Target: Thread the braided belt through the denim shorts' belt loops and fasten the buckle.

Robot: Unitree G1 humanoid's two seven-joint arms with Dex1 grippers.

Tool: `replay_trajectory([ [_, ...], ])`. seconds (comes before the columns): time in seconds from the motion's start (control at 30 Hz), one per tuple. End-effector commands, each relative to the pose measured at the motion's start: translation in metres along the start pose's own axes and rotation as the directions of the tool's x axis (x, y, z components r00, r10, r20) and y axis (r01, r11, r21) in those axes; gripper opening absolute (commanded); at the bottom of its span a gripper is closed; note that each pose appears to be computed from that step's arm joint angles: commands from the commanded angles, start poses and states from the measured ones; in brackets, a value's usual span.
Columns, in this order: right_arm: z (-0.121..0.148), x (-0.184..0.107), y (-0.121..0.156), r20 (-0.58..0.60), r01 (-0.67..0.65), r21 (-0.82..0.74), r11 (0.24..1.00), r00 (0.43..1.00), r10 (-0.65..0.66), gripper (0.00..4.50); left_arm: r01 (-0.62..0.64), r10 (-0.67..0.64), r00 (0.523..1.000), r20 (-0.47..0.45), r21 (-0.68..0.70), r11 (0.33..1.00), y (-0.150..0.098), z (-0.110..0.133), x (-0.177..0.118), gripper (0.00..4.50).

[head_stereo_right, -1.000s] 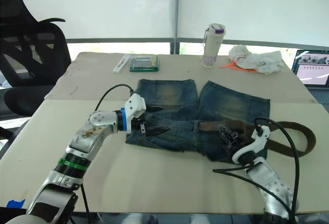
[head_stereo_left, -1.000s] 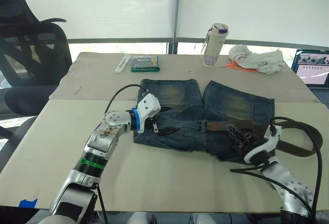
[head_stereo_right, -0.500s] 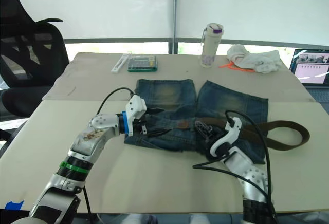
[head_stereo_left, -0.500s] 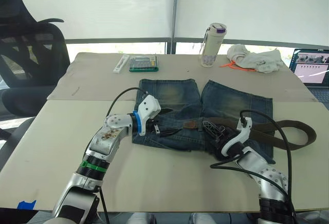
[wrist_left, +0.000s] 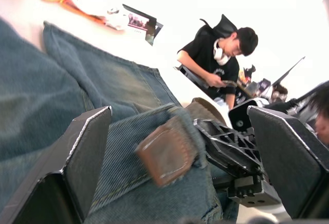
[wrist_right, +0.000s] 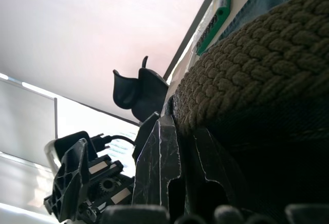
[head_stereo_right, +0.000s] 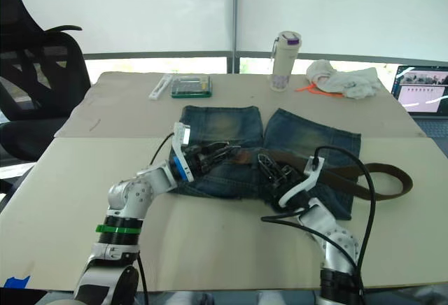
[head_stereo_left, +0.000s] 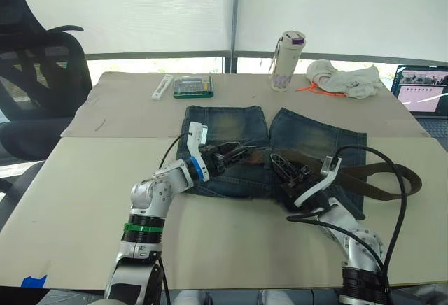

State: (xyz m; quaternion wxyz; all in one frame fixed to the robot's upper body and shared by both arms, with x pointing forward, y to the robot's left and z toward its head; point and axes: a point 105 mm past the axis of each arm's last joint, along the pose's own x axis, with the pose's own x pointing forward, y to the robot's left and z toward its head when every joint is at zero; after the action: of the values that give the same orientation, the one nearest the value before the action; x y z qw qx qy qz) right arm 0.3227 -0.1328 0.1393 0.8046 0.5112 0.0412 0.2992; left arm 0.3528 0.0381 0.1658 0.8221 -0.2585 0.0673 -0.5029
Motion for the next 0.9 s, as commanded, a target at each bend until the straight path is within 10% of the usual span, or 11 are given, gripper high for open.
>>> replay_trajectory([
  [0.03,0.009,0.006,0.028,0.024,-0.123,-0.03,0.992,0.992,0.124,0.0,0.091,-0.091,0.996,0.011,-0.025,0.996,-0.021,0.001,0.012,4.49],
  [0.13,0.007,0.006,0.026,0.015,-0.117,-0.038,0.992,0.993,0.117,0.0,0.126,-0.126,0.992,0.0,-0.031,0.992,-0.03,-0.003,0.016,4.49],
  [0.47,0.005,0.002,0.02,0.007,-0.066,-0.103,0.993,0.998,0.067,0.0,0.11,-0.109,0.994,0.025,-0.024,0.994,-0.027,0.0,0.015,1.34],
  [0.6,0.005,-0.003,0.021,-0.017,-0.077,-0.147,0.986,0.997,0.076,1.47,0.077,-0.077,0.997,0.016,0.0,0.997,-0.022,-0.001,0.016,0.0],
  [0.83,0.021,-0.045,0.022,-0.206,-0.072,-0.508,0.858,0.978,-0.04,3.83,-0.003,0.018,0.996,-0.082,0.172,0.985,-0.009,-0.011,0.006,0.0],
  [0.9,0.029,-0.06,0.024,-0.262,-0.091,-0.6,0.795,0.961,-0.088,3.83,-0.016,0.03,0.997,-0.075,0.181,0.983,-0.006,-0.01,0.003,0.0],
])
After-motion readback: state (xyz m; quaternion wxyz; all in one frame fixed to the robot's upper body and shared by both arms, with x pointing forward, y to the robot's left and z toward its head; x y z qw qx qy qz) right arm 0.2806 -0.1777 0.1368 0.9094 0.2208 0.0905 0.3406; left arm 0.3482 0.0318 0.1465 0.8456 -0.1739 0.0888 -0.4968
